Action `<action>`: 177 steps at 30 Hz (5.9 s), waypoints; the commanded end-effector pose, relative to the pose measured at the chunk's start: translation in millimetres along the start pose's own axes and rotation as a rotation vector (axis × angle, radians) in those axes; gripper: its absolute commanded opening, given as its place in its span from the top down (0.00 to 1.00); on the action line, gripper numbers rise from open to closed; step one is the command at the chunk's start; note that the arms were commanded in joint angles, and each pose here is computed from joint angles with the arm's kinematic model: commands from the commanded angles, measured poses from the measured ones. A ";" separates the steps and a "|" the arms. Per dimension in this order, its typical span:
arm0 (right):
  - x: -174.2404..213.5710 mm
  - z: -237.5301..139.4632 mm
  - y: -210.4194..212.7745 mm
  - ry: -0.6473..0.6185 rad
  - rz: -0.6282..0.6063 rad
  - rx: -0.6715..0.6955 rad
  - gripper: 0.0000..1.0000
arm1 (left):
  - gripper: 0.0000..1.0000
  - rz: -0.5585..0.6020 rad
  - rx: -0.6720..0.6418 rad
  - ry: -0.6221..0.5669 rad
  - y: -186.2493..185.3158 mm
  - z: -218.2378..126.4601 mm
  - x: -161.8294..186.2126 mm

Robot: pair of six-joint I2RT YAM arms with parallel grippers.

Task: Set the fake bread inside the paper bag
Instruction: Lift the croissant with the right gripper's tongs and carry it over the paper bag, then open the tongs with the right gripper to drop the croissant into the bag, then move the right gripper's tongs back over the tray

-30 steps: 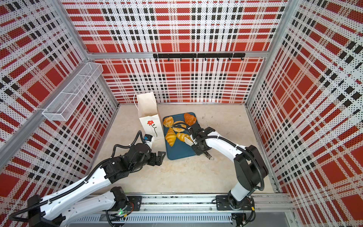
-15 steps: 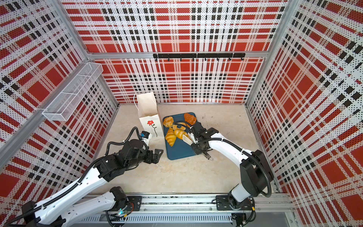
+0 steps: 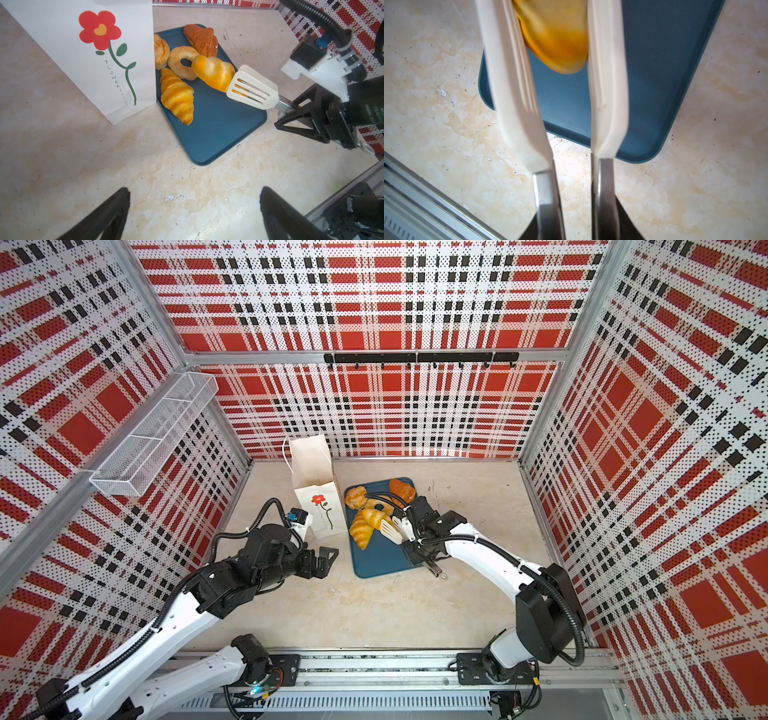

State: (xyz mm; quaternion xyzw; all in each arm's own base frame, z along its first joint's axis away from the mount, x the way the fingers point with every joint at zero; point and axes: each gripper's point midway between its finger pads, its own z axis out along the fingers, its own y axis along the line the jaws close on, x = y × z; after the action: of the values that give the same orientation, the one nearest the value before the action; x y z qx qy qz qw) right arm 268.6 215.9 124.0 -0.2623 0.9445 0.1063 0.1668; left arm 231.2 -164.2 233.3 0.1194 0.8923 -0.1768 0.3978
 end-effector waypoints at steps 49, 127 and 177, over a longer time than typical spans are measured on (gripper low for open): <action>-117.8 -93.9 113.4 -0.406 -0.084 -0.317 0.64 | 0.01 -0.098 -0.096 -0.132 54.4 -48.7 -60.0; -209.8 -90.1 111.0 -0.482 -0.096 -0.137 0.45 | 0.01 -0.203 -0.138 -0.092 78.8 -37.0 -26.8; -17.4 54.5 55.2 0.042 0.027 0.132 0.41 | 0.01 -0.282 -0.198 0.049 61.0 35.3 56.2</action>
State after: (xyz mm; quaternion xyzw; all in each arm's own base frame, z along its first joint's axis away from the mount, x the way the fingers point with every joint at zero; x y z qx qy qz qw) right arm 257.8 276.4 77.5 -0.2532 0.9558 0.0388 0.1444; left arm 238.5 -118.9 159.4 -0.0247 0.9254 -0.1387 0.3518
